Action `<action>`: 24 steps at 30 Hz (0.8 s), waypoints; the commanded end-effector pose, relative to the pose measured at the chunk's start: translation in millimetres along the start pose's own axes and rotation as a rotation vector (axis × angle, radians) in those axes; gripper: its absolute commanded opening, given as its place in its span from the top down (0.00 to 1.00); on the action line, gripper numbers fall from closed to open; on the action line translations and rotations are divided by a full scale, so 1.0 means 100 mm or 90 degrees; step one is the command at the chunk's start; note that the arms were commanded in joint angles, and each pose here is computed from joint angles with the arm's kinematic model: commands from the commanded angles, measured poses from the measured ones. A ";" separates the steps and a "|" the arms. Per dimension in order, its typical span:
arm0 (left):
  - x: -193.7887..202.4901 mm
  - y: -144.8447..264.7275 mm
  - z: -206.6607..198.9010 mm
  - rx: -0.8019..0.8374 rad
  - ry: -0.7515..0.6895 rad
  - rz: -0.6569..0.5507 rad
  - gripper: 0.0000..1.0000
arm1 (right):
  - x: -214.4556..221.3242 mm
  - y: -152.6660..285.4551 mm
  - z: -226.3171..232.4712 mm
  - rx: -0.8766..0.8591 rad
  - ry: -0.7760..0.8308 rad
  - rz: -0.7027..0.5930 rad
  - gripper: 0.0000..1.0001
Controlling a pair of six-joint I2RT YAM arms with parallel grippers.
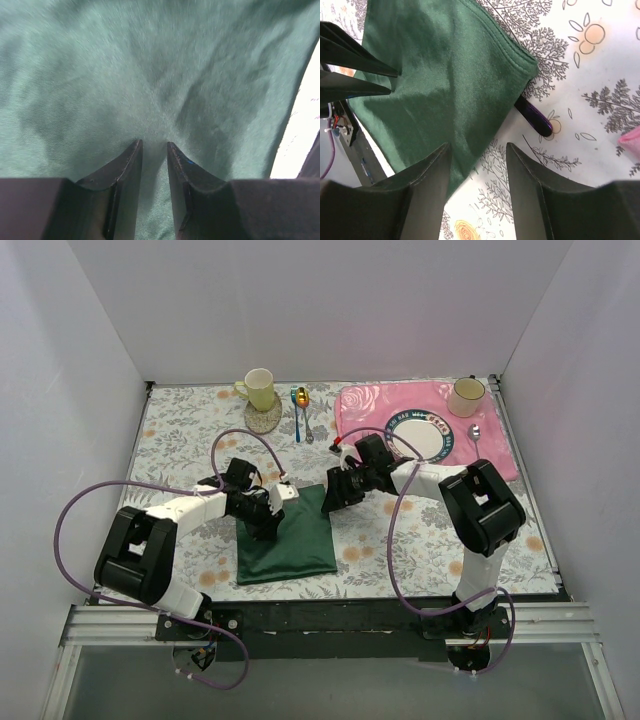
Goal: Fold the napkin into a case and place the utensils inside
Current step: Pick up the lower triangle-folded napkin from the center of the board.
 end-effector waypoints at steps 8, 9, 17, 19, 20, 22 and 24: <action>0.12 -0.07 0.08 -0.002 -0.045 0.032 0.75 | -0.21 -0.14 0.09 -0.014 0.055 -0.043 0.55; 0.12 -0.08 0.08 0.002 -0.041 0.034 0.75 | -0.23 -0.15 0.12 -0.009 0.068 -0.048 0.57; 0.12 -0.09 0.06 0.015 -0.025 0.026 0.76 | -0.34 -0.07 0.48 0.015 0.195 -0.080 0.57; 0.12 -0.09 0.05 0.015 -0.016 0.025 0.76 | -0.34 -0.08 0.56 0.016 0.216 -0.080 0.57; 0.12 -0.09 0.05 0.019 -0.015 0.022 0.76 | -0.32 -0.08 0.57 0.017 0.225 -0.078 0.57; 0.11 -0.07 0.06 0.018 -0.003 0.016 0.76 | -0.31 -0.08 0.63 0.021 0.248 -0.080 0.56; 0.11 -0.06 0.06 0.021 0.003 0.011 0.76 | -0.28 -0.10 0.68 0.028 0.271 -0.073 0.54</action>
Point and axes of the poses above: each gripper's point midway between its finger pads, its own y axis back along the fingers, its own z axis along the line the jaws close on, x = y × z, the point moved 10 cm from there along y, back along the fingers, and after that the axes turned 14 degrees about y, right-handed, at the moved point
